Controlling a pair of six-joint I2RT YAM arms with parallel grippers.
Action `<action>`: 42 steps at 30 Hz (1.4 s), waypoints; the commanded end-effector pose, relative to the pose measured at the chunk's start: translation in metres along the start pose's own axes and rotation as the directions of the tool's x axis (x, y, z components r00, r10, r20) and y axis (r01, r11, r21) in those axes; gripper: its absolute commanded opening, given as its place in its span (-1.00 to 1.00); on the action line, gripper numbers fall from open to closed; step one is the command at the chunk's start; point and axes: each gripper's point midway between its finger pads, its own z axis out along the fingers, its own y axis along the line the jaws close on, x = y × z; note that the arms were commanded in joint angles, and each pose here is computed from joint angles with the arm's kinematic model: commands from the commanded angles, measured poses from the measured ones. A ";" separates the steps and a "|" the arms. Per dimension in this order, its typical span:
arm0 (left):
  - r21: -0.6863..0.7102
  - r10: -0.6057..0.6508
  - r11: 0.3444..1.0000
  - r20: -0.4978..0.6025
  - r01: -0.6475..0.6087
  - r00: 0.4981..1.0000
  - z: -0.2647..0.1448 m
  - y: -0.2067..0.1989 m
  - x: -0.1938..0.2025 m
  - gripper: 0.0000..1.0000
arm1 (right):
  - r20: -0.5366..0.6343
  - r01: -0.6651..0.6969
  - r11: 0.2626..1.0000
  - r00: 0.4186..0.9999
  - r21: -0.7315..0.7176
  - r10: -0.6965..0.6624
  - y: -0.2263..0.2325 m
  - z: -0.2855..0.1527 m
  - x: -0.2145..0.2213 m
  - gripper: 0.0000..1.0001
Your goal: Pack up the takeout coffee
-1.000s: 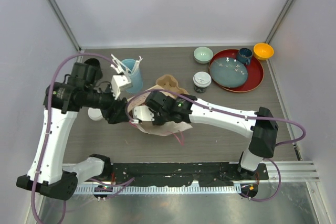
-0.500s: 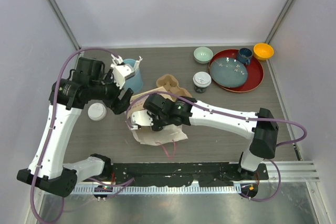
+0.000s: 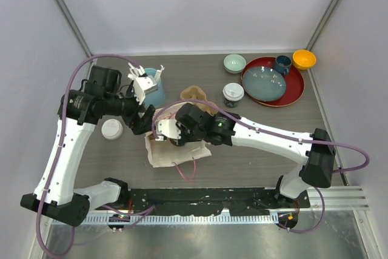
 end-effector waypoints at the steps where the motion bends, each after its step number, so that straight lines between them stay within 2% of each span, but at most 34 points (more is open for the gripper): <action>1: 0.088 0.069 0.994 0.015 -0.070 0.998 -0.004 -0.020 0.005 0.70 | 0.144 -0.129 0.989 0.983 0.077 0.117 -0.033 -0.011 -0.022 -0.98; 8: -0.029 0.058 0.998 -0.037 -0.059 0.998 0.025 0.018 0.022 0.76 | 0.197 -0.168 0.984 0.968 0.065 0.153 -0.040 -0.007 -0.026 -0.98; 15: -0.008 0.017 1.000 -0.002 -0.017 1.000 0.039 0.018 0.016 0.72 | 0.183 -0.174 0.982 0.970 0.079 0.157 -0.041 -0.008 -0.024 -0.98; 18: -0.045 -0.007 0.999 0.007 0.008 1.000 0.041 0.024 0.016 0.34 | 0.171 -0.173 0.981 0.973 0.087 0.156 -0.041 -0.007 -0.021 -0.98; 19: -0.054 -0.023 0.998 0.014 0.024 1.000 0.042 0.025 0.015 0.07 | 0.165 -0.172 0.981 0.974 0.088 0.156 -0.039 -0.006 -0.019 -0.98; 21: -0.058 -0.048 0.997 -0.004 0.048 0.999 0.045 0.026 0.022 -0.21 | 0.158 -0.169 0.978 0.976 0.122 0.149 -0.043 -0.008 -0.018 -0.98; 22: -0.055 -0.057 0.997 -0.012 0.056 0.998 0.047 0.025 0.024 -0.50 | 0.153 -0.151 0.980 0.980 0.127 0.131 -0.038 -0.008 -0.019 -0.98; 25: -0.030 -0.102 0.994 -0.023 0.101 0.995 0.046 0.017 0.029 -1.00 | 0.126 -0.115 0.971 0.988 0.209 0.090 -0.040 -0.011 -0.014 -0.98; 28: 0.012 -0.148 0.989 -0.014 0.148 0.989 0.040 0.004 0.027 -1.00 | 0.132 -0.012 0.953 0.991 0.304 -0.030 -0.035 -0.013 -0.022 -0.98; 31: 0.040 -0.182 0.982 -0.010 0.182 0.983 0.039 -0.005 0.026 -1.00 | 0.123 0.129 0.933 0.976 0.337 -0.179 -0.012 -0.010 -0.027 -0.98; 32: 0.042 -0.202 0.978 -0.015 0.202 0.979 0.040 -0.006 0.028 -1.00 | 0.150 0.139 0.916 0.967 0.376 -0.208 -0.012 -0.012 -0.036 -0.98; 33: 0.030 -0.205 0.978 -0.006 0.205 0.979 0.040 -0.003 0.026 -1.00 | 0.129 0.208 0.899 0.953 0.386 -0.275 0.000 -0.008 -0.036 -0.98; 35: 0.013 -0.217 0.976 -0.004 0.217 0.976 0.041 0.000 0.026 -1.00 | 0.137 0.228 0.863 0.938 0.450 -0.319 -0.001 -0.011 -0.046 -0.98; 37: -0.005 -0.225 0.974 0.002 0.225 0.974 0.042 0.005 0.023 -1.00 | 0.124 0.293 0.833 0.912 0.470 -0.390 0.006 -0.008 -0.053 -0.98; 42: 0.053 -0.227 0.972 0.004 0.227 0.974 0.045 0.000 0.015 -1.00 | 0.080 0.418 0.788 0.861 0.453 -0.502 0.012 0.007 -0.061 -0.97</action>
